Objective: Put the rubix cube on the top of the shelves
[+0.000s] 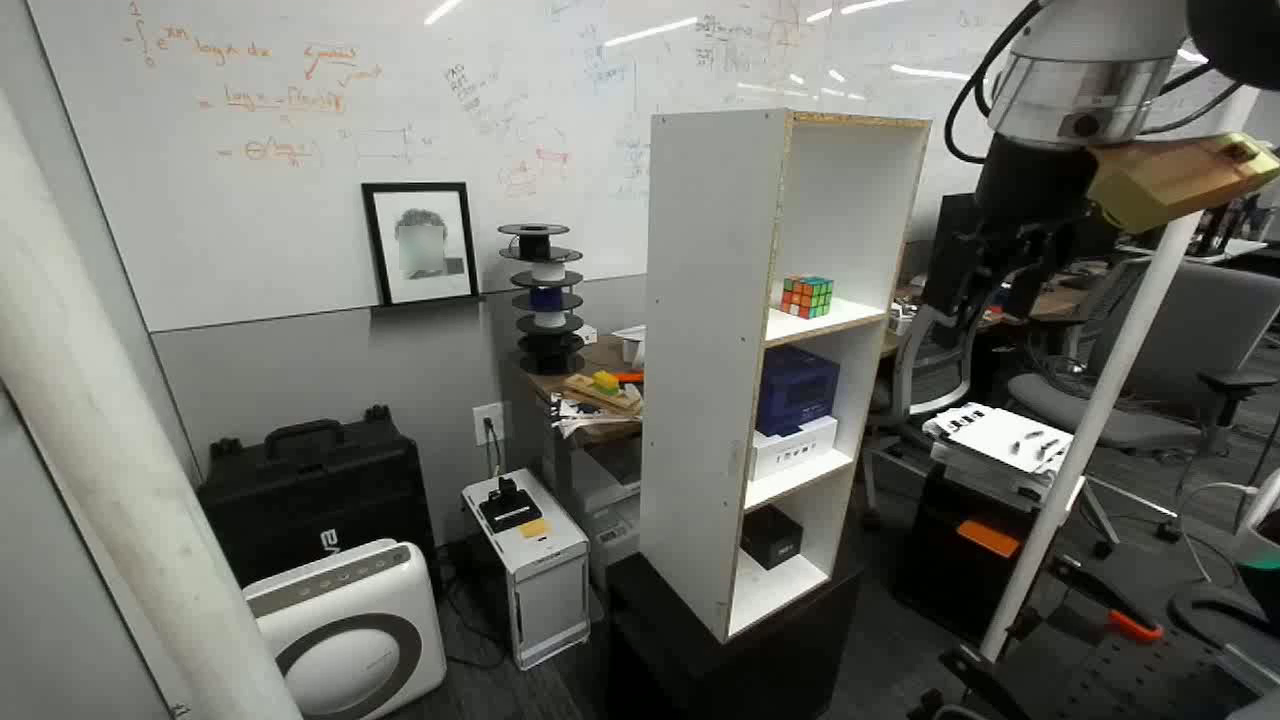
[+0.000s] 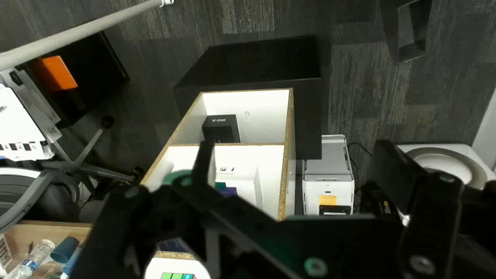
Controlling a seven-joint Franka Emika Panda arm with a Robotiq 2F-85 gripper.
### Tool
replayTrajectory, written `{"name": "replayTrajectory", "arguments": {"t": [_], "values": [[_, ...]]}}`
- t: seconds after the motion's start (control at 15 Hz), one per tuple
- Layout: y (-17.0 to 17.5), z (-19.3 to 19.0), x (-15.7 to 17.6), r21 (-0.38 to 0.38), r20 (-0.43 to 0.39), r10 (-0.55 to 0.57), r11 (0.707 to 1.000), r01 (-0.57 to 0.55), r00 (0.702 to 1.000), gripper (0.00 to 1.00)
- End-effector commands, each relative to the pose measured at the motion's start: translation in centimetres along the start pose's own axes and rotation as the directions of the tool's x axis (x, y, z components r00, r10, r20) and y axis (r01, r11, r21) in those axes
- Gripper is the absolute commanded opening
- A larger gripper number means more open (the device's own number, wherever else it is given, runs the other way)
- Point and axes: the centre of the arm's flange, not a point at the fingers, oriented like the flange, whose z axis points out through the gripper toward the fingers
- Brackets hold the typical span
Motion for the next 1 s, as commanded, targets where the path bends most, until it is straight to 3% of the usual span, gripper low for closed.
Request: {"name": "replayTrajectory", "arguments": {"t": [0.0,0.4,0.47,0.67,0.93], "values": [[0.0,0.4,-0.2,-0.004,0.011,-0.001,1.000,0.001,1.000,1.00],[0.0,1.0,-0.3,-0.008,0.028,-0.003,1.000,0.003,1.000,1.00],[1.5,0.4,0.3,0.062,0.026,-0.008,0.998,0.007,1.000,1.00],[6.1,-0.6,2.0,0.179,-0.011,0.023,0.984,-0.021,1.000,1.00],[13.0,0.9,4.4,0.273,-0.076,0.054,0.962,-0.031,0.996,1.00]]}}
